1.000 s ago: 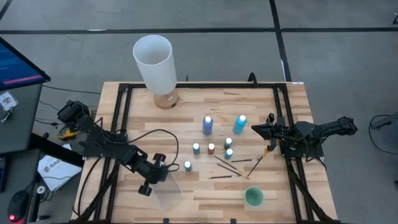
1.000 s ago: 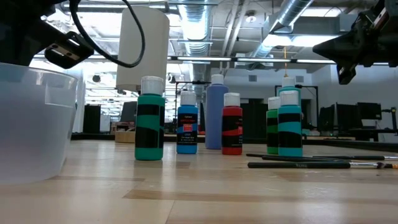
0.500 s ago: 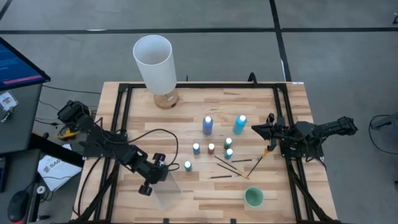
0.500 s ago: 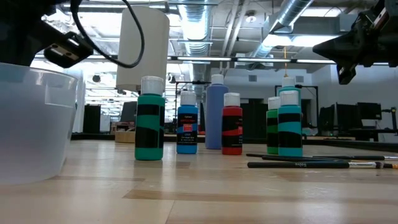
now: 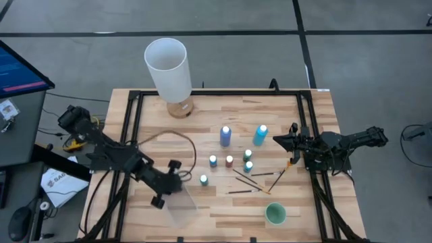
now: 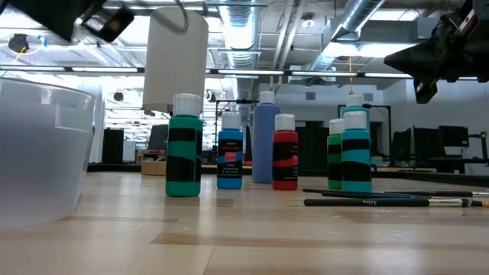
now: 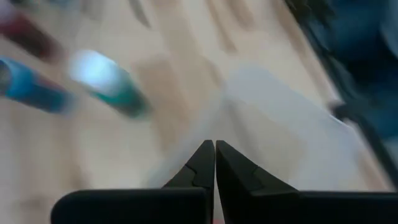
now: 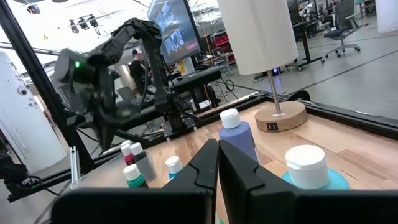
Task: Pick & Place Paint Supplies
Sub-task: Put the green paint bottle into the transparent bin
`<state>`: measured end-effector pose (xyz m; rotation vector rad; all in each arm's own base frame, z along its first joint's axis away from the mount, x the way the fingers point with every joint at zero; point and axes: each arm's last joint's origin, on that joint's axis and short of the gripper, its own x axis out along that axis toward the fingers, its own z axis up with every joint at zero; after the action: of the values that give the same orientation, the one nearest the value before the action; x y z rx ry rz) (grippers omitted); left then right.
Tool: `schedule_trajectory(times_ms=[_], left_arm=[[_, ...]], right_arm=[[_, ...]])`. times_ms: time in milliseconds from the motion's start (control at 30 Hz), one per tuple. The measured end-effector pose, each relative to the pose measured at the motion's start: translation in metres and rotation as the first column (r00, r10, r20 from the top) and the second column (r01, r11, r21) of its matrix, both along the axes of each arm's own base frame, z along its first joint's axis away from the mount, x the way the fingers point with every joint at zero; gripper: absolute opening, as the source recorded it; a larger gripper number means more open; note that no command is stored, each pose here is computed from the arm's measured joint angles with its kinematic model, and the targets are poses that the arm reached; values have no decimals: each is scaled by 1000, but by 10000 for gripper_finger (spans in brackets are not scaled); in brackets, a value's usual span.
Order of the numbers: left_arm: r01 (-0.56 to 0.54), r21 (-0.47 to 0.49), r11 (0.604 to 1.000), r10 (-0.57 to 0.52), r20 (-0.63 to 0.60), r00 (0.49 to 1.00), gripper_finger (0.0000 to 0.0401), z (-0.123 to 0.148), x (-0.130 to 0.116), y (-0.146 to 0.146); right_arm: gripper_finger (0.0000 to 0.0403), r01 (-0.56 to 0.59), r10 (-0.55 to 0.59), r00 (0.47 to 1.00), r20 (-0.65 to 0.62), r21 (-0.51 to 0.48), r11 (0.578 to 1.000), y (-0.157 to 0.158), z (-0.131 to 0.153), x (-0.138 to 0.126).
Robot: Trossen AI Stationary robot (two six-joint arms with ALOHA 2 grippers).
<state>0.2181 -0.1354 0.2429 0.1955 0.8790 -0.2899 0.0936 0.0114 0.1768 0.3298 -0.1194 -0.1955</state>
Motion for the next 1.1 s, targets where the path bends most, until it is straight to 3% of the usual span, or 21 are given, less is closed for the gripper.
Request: schedule_trajectory(times_ms=[167, 333, 667, 1100], left_arm=[[-26, 148, 989, -12, 247, 969, 28, 33, -6, 20], [39, 174, 984, -105, 388, 916, 88, 54, -2, 33], [43, 143, 989, -84, 299, 950, 216, 26, 36, 47], [88, 121, 989, -112, 200, 973, 249, -14, 67, 46]], right_arm=[[8, 0, 0, 1000, 2, 0, 1000, 0, 0, 0], [8, 0, 0, 1000, 2, 0, 1000, 0, 0, 0], [8, 0, 0, 1000, 1, 0, 1000, 0, 0, 0], [8, 0, 0, 1000, -1, 0, 1000, 0, 0, 0]])
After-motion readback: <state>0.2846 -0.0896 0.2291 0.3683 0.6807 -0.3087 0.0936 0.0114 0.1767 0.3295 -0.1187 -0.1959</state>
